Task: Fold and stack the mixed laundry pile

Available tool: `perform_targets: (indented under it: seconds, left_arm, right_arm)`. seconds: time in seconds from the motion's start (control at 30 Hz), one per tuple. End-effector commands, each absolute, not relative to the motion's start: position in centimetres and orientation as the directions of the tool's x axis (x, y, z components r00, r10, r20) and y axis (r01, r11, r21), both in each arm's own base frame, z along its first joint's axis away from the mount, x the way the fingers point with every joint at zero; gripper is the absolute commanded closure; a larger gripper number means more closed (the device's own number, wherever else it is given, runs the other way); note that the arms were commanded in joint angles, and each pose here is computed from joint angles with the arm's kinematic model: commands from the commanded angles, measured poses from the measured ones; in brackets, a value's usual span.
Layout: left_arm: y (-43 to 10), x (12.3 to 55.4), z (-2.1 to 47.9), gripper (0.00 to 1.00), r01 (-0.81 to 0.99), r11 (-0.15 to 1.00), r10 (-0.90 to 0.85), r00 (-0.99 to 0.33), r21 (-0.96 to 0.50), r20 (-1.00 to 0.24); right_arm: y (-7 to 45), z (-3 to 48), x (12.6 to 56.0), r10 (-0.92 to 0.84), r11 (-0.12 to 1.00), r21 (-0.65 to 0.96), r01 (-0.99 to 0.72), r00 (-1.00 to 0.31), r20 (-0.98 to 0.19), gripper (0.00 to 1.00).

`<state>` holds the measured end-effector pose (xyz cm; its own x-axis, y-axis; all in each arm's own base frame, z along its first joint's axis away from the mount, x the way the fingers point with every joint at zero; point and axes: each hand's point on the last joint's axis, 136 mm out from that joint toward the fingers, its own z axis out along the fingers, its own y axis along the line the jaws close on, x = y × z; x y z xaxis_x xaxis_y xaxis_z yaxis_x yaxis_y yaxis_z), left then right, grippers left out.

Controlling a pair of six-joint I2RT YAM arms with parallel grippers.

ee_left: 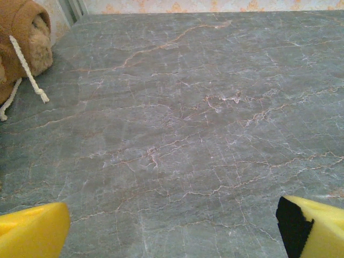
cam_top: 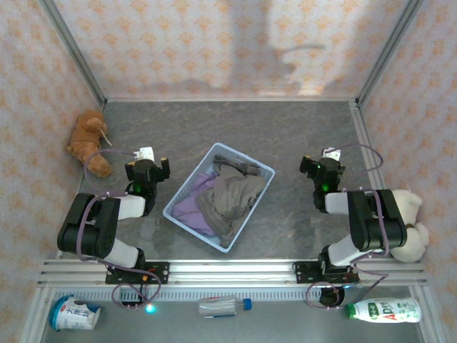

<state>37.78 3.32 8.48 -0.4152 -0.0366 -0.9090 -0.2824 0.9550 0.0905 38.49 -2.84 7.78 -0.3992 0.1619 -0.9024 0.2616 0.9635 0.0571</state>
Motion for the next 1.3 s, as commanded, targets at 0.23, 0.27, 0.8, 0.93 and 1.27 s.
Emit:
perform_targets:
  seconds: [0.23,0.27,0.8,0.93,1.27]
  left_arm:
    - [4.0,38.7,9.7,0.0,-0.32,0.945,-0.054,-0.372,0.073,-0.927]
    - [4.0,38.7,9.7,0.0,-0.32,0.944,-0.054,-0.372,0.073,-0.927]
    - [4.5,38.7,10.5,0.0,-0.352,0.933,-0.063,-0.371,0.077,-0.927]
    - [4.5,39.2,12.7,0.0,-0.35,0.931,-0.061,-0.43,0.104,-0.901]
    - [3.9,38.5,19.0,0.0,-0.381,0.924,-0.165,-0.459,0.026,-0.873]
  right_arm:
    - [-3.7,9.0,39.2,0.172,0.953,0.066,0.297,-0.348,-0.921,0.01]
    - [-3.6,9.0,39.2,0.172,0.953,0.066,0.297,-0.349,-0.921,0.01]
    - [-3.3,9.6,39.3,0.167,0.959,0.066,0.277,-0.356,-0.919,0.01]
    - [-3.7,11.8,39.7,0.171,0.952,0.046,0.303,-0.4,-0.9,0.01]
    - [-1.0,17.5,39.5,0.411,0.906,0.262,0.332,-0.541,-0.734,0.01]
